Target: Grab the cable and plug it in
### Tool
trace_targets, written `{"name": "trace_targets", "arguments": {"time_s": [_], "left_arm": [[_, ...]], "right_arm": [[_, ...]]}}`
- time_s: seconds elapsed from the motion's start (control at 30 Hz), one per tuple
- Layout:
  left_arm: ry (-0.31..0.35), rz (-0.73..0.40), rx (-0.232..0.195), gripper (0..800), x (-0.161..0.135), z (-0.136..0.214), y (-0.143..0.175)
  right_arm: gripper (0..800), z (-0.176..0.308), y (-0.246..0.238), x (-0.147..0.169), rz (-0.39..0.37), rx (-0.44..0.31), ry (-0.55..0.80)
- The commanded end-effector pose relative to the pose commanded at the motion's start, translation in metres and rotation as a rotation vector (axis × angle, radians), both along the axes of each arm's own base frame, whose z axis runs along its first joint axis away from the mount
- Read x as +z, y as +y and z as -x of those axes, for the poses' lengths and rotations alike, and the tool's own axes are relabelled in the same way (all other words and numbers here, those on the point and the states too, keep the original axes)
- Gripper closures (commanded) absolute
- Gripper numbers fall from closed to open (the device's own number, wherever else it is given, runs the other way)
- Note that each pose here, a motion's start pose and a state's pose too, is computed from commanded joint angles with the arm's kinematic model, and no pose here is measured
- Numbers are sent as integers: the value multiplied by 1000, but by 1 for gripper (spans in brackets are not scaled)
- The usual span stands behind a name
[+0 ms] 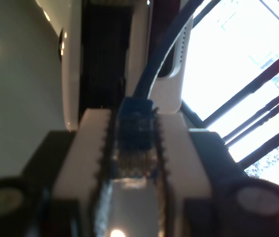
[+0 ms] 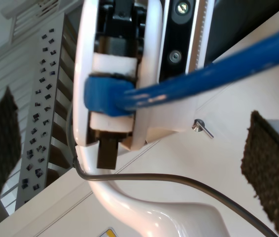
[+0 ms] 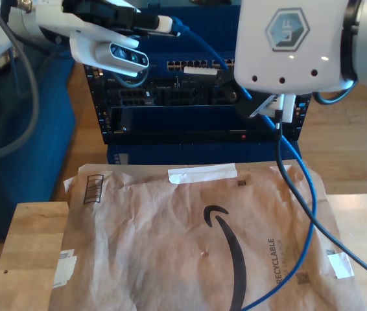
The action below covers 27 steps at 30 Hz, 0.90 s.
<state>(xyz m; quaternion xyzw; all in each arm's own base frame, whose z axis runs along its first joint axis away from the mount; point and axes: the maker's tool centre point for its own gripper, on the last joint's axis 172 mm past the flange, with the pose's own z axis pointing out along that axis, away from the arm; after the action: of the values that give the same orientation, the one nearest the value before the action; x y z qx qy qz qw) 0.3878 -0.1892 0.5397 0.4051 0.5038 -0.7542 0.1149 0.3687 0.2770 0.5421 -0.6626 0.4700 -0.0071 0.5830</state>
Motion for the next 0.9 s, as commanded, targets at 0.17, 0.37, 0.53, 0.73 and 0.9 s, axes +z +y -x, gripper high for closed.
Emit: {"name": "trace_targets", "arguments": {"time_s": [0.17, 0.37, 0.53, 0.73, 0.9], "left_arm": [[-2, 10, -2, 770, 3, 1, 0], [4, 12, -5, 768, 1, 1, 1], [4, 14, -11, 766, 2, 3, 1], [1, 14, -17, 766, 3, 5, 0], [2, 15, -21, 764, 3, 6, 0]], "right_arm": [[241, 0, 0, 0, -1, -2, 0], [265, 0, 0, -1, -2, 0, 2], [325, -1, -1, 0, -4, -5, 2], [350, -1, -1, 1, -7, -8, -1], [398, -2, -1, 1, -8, -9, 0]]}}
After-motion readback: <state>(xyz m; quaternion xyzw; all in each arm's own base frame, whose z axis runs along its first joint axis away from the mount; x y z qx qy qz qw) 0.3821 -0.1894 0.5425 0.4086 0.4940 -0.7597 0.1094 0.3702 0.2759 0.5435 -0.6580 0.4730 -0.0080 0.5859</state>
